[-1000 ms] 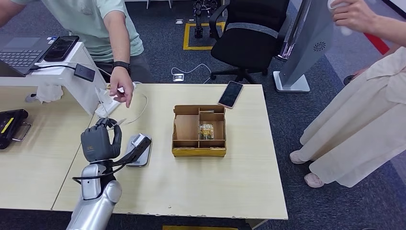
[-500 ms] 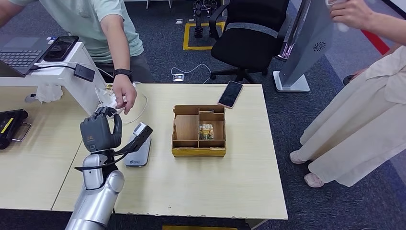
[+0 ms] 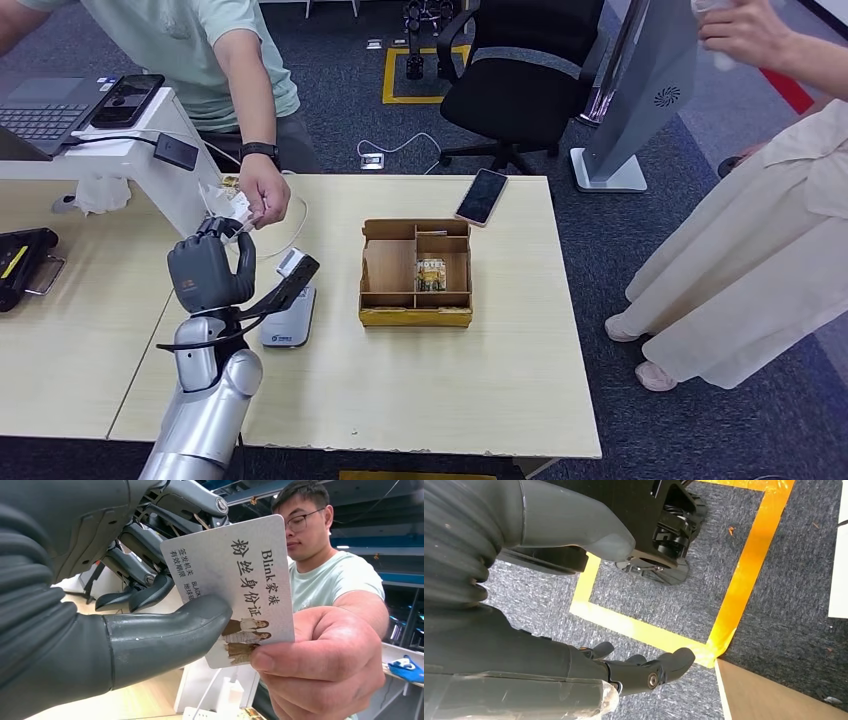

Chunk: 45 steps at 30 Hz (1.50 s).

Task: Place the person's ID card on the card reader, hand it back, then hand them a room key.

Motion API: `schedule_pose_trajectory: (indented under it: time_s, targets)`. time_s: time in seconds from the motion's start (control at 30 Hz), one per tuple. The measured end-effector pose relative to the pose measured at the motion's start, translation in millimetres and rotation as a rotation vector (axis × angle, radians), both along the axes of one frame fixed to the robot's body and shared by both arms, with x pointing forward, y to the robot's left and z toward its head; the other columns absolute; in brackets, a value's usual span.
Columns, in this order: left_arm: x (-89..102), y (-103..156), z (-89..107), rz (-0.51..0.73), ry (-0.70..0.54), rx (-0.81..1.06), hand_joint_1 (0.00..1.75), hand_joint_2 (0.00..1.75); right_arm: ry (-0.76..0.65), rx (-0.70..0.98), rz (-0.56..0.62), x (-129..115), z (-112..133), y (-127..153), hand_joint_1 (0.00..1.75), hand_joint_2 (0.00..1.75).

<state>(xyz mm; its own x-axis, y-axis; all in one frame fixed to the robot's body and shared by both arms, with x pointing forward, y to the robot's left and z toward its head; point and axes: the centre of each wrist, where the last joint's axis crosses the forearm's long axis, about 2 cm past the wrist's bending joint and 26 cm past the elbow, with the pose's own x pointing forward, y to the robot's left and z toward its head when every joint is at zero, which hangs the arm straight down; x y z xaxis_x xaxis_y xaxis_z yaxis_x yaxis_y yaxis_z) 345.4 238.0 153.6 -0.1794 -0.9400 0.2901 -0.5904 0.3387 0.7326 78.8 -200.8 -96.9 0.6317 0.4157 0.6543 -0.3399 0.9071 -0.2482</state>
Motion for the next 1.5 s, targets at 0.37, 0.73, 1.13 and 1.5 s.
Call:
schedule_pose_trajectory:
  time_s: [0.37, 0.73, 1.13, 1.5]
  targets:
    - [-4.5, -0.9, 4.6, -0.036, -0.051, 0.006, 0.0, 1.31, 0.002, -0.013, 0.005, -0.2, 0.0, -0.3, 0.0, 1.75]
    - [-13.6, 3.9, 4.8, -0.021, -0.072, 0.014, 0.0, 1.75, -0.007, -0.012, -0.007, -1.7, -0.4, -1.2, 0.0, 1.75]
    - [-41.0, 16.6, -18.4, 0.016, -0.006, 0.072, 0.0, 1.75, -0.007, -0.005, -0.037, -6.9, -1.7, -3.1, 0.0, 1.75]
    - [-67.0, 20.8, -39.4, -0.055, 0.071, 0.11, 0.0, 1.75, -0.011, 0.003, -0.073, -8.3, -2.2, -4.7, 0.0, 1.75]
